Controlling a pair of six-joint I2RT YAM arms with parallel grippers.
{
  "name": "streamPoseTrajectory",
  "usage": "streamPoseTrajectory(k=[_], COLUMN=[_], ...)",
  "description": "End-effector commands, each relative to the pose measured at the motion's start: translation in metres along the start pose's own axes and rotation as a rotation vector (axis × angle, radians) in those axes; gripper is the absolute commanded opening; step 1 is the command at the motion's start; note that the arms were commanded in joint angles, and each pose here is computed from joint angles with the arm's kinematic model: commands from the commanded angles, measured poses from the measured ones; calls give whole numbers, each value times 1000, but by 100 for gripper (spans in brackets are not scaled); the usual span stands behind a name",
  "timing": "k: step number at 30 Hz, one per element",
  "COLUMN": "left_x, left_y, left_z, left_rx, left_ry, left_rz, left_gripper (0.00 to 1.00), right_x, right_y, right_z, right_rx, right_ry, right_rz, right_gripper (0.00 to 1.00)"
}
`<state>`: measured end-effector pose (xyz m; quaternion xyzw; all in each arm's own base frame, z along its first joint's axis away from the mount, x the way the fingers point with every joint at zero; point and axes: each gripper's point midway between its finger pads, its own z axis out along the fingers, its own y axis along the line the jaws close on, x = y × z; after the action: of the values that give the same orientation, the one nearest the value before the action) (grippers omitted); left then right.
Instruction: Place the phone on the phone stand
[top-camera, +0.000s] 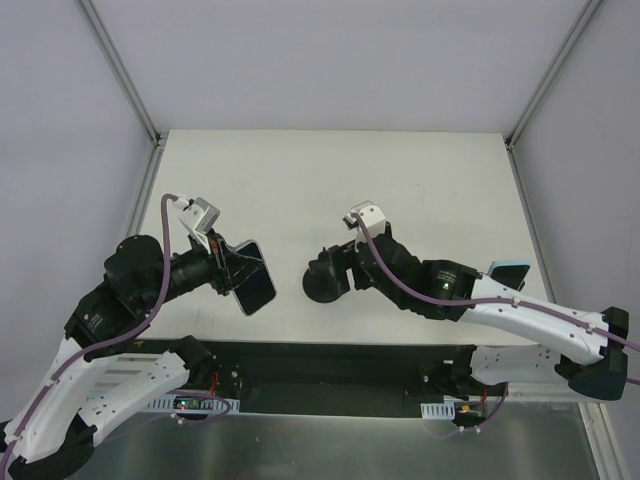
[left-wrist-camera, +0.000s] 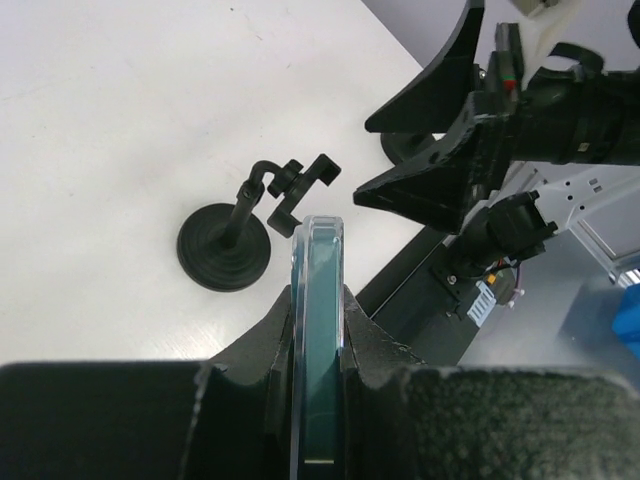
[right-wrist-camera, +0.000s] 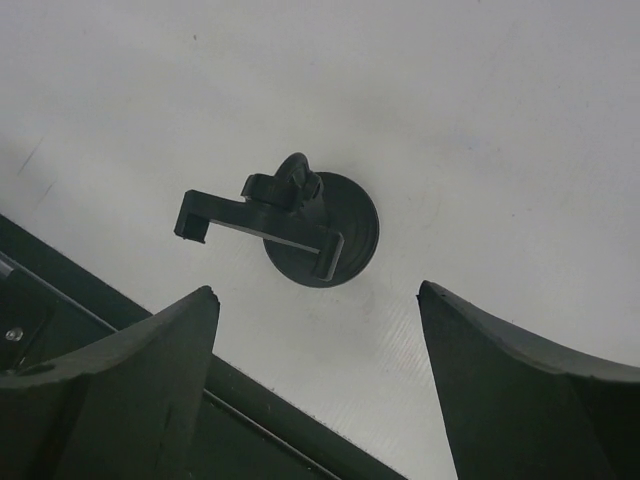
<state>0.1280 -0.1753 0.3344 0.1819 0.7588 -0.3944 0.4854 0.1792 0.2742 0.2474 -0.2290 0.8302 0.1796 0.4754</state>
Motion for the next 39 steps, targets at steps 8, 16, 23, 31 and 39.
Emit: streamPoseTrajectory(k=[8,16,23,31,39], left_x=[4,11,6,8,8], left_y=[-4,-13,-21,-23,-38], left_z=[19,29,27,25,25], left_rx=[66,138,183,204,302], left_ry=[6,57,27,16,15], left_rz=[39,49,73,83,98], left_gripper=[0,0,0,0,0], right_x=[18,16,15,15,19], right_y=[6,11,8,2,-4], right_z=[17,26,32,36,36], right_rx=[56,72,105,111,74], right_ry=[43,73,79,114,162], right_rz=[36,-4,-26,-9,-6], right_gripper=[61,43,38,32,27])
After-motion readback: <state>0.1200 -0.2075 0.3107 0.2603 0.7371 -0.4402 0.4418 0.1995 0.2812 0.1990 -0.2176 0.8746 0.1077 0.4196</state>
